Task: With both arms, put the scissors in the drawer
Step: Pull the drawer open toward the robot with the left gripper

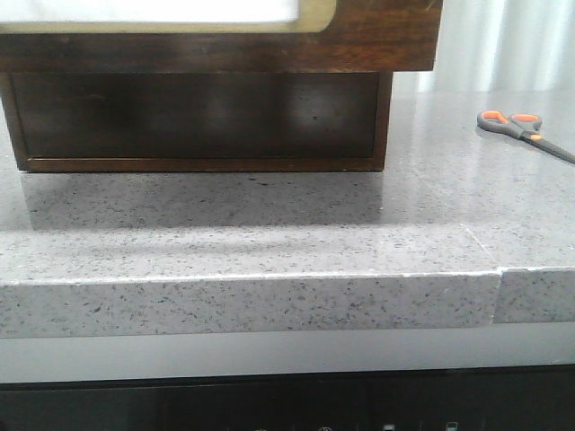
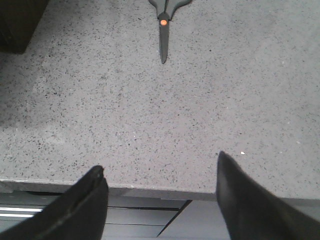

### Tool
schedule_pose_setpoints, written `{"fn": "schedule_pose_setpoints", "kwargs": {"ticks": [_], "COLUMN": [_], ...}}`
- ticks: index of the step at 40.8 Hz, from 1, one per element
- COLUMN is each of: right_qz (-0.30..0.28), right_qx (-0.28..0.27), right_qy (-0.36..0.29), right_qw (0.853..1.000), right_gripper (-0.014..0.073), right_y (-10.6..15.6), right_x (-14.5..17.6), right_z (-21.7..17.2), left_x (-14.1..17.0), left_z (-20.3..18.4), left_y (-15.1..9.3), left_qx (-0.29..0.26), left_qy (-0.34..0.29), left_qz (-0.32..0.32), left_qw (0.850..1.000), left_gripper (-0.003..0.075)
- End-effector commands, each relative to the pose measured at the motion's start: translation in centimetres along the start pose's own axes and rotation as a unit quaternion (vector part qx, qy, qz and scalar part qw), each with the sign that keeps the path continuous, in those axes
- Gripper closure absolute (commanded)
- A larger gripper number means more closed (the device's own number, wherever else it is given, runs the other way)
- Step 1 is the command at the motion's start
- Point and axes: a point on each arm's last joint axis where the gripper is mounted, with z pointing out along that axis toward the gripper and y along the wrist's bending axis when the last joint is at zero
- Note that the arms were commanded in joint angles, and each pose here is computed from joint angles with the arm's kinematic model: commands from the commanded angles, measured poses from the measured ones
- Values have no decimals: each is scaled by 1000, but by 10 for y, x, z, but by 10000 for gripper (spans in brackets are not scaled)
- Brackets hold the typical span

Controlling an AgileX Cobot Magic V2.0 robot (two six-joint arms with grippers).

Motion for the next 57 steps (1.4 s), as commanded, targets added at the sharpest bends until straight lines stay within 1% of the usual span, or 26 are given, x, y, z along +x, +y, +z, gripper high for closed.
{"fn": "schedule_pose_setpoints", "kwargs": {"ticks": [1, 5, 11, 16, 18, 22, 29, 53, 57], "right_qz": [-9, -9, -9, -9, -9, -9, -9, -9, -9], "right_qx": [5, 5, 5, 5, 5, 5, 5, 5, 5], "right_qy": [-40, -40, -40, -40, -40, -40, -40, -41, -50], "right_qw": [999, 999, 999, 999, 999, 999, 999, 999, 999], "right_gripper": [104, 104, 104, 104, 104, 104, 104, 104, 104], "right_y": [-1, -1, -1, -1, -1, -1, -1, -1, -1], "right_x": [-13, -13, -13, -13, -13, -13, -13, -13, -15], "right_z": [-4, -4, -4, -4, -4, -4, -4, -4, -4], "left_x": [-19, -20, -19, -19, -20, -22, -26, -26, -26], "left_z": [-13, -15, -15, -17, -18, -18, -18, -19, -19], "left_y": [-5, -12, -18, -26, -28, -28, -28, -28, -28], "left_qx": [6, 40, 75, 121, 130, 128, 129, 129, 129], "left_qy": [-53, -57, -57, -64, -69, -79, -99, -101, -101], "left_qz": [33, 78, 136, 138, 139, 115, 106, 106, 106], "left_qw": [998, 995, 986, 981, 979, 982, 981, 981, 981], "left_gripper": [177, 177, 177, 177, 177, 177, 177, 176, 177]}}
